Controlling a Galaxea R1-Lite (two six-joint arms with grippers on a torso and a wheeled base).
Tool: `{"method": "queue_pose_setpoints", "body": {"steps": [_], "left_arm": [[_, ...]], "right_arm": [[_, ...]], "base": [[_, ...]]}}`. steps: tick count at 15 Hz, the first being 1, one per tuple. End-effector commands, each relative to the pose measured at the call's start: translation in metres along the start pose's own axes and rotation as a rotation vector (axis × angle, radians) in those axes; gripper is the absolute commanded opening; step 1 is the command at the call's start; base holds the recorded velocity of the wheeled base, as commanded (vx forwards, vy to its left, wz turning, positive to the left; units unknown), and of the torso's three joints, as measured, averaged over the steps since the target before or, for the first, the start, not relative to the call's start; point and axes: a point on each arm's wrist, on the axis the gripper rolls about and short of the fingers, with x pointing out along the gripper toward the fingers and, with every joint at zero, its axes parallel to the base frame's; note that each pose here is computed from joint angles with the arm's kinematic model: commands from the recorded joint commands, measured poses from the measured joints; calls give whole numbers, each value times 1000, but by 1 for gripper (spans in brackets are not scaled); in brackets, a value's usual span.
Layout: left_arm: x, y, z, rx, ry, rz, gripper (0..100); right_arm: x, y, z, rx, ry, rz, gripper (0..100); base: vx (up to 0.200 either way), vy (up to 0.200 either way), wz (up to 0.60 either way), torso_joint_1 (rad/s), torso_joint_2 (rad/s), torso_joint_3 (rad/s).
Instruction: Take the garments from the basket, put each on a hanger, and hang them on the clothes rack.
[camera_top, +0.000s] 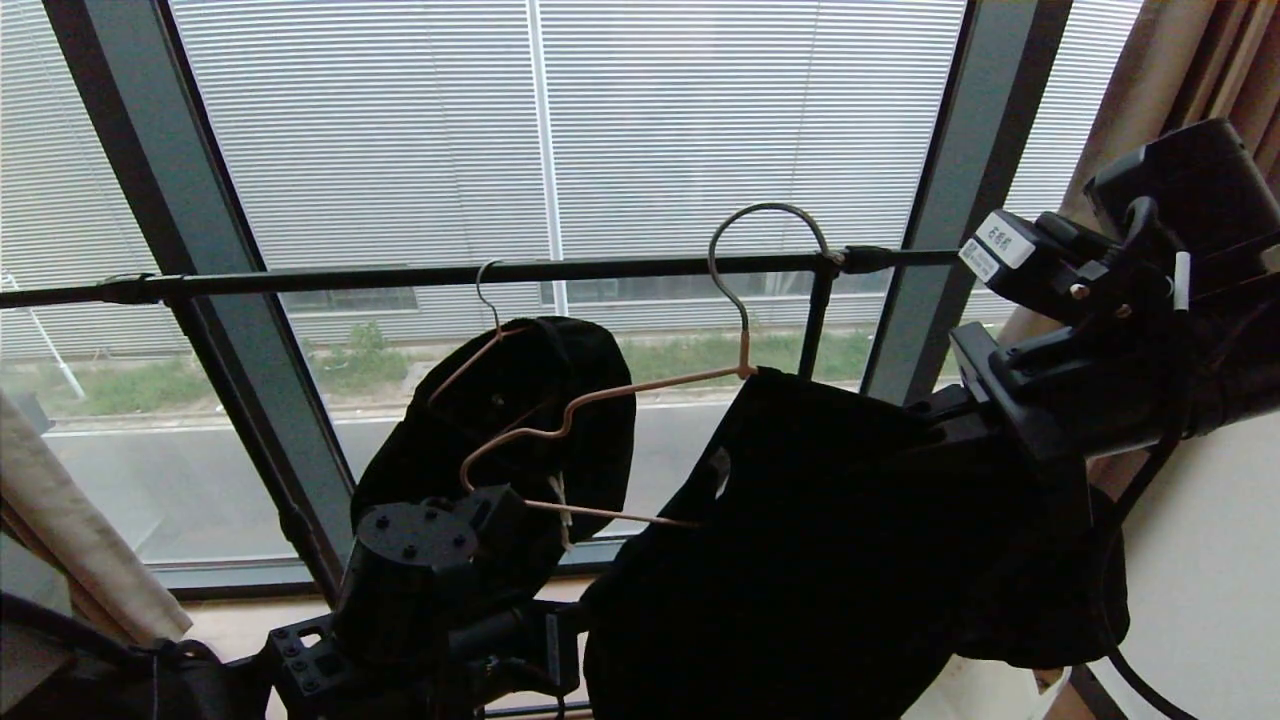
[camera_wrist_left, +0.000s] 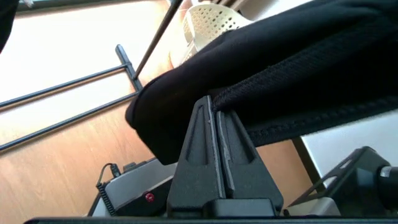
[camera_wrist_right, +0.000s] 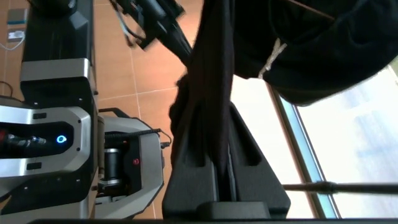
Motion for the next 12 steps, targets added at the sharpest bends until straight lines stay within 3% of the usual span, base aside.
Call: {"method": "queue_pose_setpoints", "body": {"steps": [1, 6, 12], "left_arm": [[-15, 5, 4, -12, -37, 9, 0], [-38, 30, 18, -58, -129, 86, 0], [-42, 34, 27, -72, -170, 99, 0]], "right_arm": [[-4, 2, -2, 5, 0, -10, 0], [-13, 14, -19, 42, 20, -15, 0], [-16, 24, -42, 65, 32, -40, 0]], "base": [[0, 0, 0, 0, 0, 0], [0, 0, 0, 0, 0, 0], [0, 0, 0, 0, 0, 0]]}}
